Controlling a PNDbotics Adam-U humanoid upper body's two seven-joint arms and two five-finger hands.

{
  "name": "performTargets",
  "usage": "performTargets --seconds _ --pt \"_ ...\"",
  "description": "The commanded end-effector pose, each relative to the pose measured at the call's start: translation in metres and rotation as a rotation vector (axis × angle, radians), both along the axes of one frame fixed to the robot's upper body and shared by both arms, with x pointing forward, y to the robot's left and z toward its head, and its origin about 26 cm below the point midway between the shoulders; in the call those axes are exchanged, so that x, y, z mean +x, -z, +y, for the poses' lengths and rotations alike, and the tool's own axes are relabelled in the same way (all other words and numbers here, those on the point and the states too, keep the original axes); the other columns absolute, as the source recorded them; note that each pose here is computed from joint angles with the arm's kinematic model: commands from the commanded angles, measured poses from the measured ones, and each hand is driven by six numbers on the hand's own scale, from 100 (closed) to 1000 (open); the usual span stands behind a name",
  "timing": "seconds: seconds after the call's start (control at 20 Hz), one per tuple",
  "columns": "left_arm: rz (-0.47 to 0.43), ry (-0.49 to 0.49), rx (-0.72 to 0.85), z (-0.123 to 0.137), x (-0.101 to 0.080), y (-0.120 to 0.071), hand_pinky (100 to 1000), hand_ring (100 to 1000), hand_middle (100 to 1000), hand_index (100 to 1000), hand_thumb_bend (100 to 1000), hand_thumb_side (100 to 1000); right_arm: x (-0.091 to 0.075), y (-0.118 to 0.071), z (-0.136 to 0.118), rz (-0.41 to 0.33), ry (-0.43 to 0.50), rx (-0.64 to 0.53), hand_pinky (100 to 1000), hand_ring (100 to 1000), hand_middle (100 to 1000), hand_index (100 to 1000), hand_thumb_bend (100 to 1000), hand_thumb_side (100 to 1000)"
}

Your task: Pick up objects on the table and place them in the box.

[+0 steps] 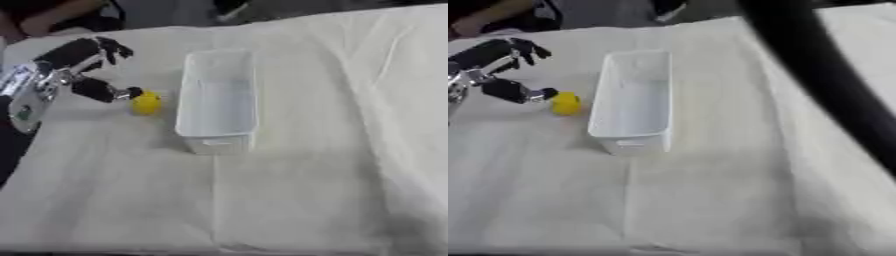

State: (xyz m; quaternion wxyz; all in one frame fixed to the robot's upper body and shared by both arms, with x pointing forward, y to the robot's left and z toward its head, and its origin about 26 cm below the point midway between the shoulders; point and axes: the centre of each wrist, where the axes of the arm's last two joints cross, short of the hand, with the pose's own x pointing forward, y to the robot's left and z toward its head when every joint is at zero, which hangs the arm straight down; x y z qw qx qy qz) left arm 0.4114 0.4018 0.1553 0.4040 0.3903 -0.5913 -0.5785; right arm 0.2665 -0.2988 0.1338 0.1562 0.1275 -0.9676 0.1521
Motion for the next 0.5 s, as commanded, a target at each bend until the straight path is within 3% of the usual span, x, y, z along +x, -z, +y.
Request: performTargets --seconds 0.05,0.5 --pt "-0.008 0.005 0.021 0.001 0.004 -0.009 519 678 737 884 379 731 0.0 -0.007 0.0 -0.122 -0.03 -0.078 677 756 869 857 100 1000" --pt "0.039 0.005 0.005 -0.006 0.012 0.011 521 676 735 882 376 746 0.0 -0.007 0.001 -0.125 -0.032 -0.081 674 753 869 858 102 1000"
